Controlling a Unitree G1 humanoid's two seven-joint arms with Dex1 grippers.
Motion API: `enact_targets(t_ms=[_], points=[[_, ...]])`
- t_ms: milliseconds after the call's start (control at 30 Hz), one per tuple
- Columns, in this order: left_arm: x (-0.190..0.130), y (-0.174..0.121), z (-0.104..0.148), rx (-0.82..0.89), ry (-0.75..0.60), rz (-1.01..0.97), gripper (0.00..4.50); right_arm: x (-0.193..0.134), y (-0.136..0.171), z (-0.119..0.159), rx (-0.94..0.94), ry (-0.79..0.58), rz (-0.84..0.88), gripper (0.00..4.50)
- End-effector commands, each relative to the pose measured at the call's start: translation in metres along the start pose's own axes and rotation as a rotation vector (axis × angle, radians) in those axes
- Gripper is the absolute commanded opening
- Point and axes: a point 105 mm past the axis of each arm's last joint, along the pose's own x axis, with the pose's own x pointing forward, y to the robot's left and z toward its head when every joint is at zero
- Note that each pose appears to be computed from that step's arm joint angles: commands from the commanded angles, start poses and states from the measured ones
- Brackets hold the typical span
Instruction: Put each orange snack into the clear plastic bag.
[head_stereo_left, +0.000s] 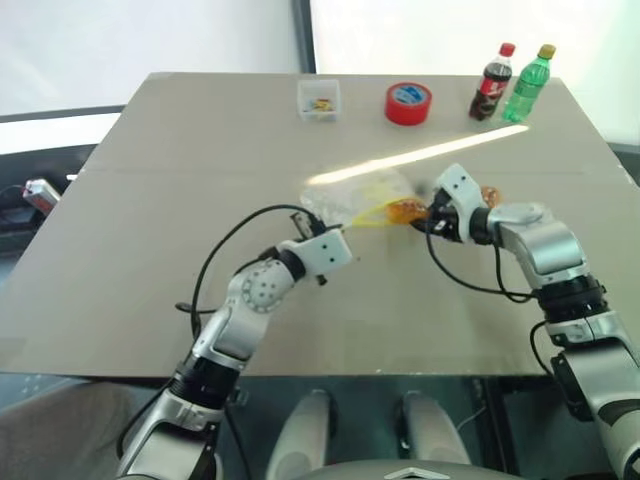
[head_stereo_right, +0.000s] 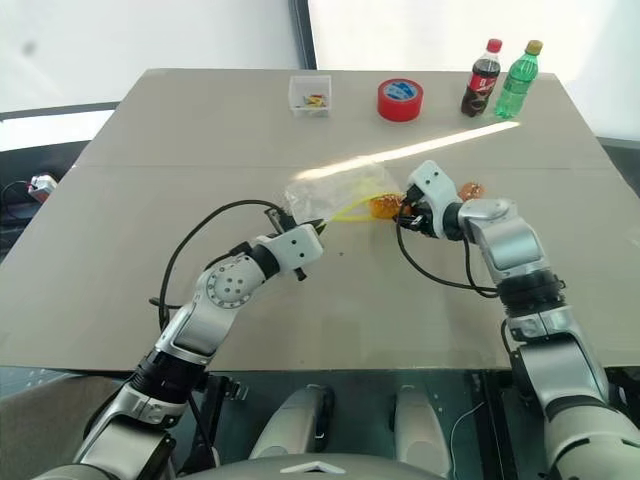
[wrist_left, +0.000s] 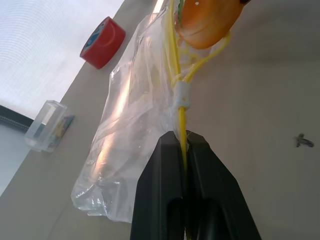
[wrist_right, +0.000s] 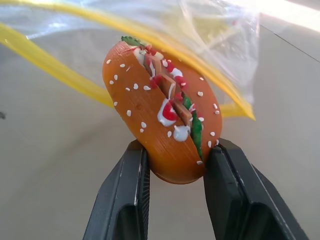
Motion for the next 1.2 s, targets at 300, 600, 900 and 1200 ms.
enact_targets(t_ms=[300,600,900,1200], points=[[0.007,-0.001,0.014,0.006,-0.055,-0.007,0.0,0.022,0.041,0.049,-0.019,-0.064,0.07,1.57],[0.01,-0.002,0.017,0.007,-0.072,-0.011,0.0,0.037,0.001,0.04,0.044,-0.013,-0.186,1.57],[0.01,-0.003,0.016,0.003,-0.069,-0.01,0.0,0.036,0.026,0.056,-0.028,-0.091,-0.051,2.4],[0.008,0.002,0.007,-0.006,-0.03,0.013,0.0,-0.017,0.036,0.045,-0.051,-0.113,0.138,4.14]])
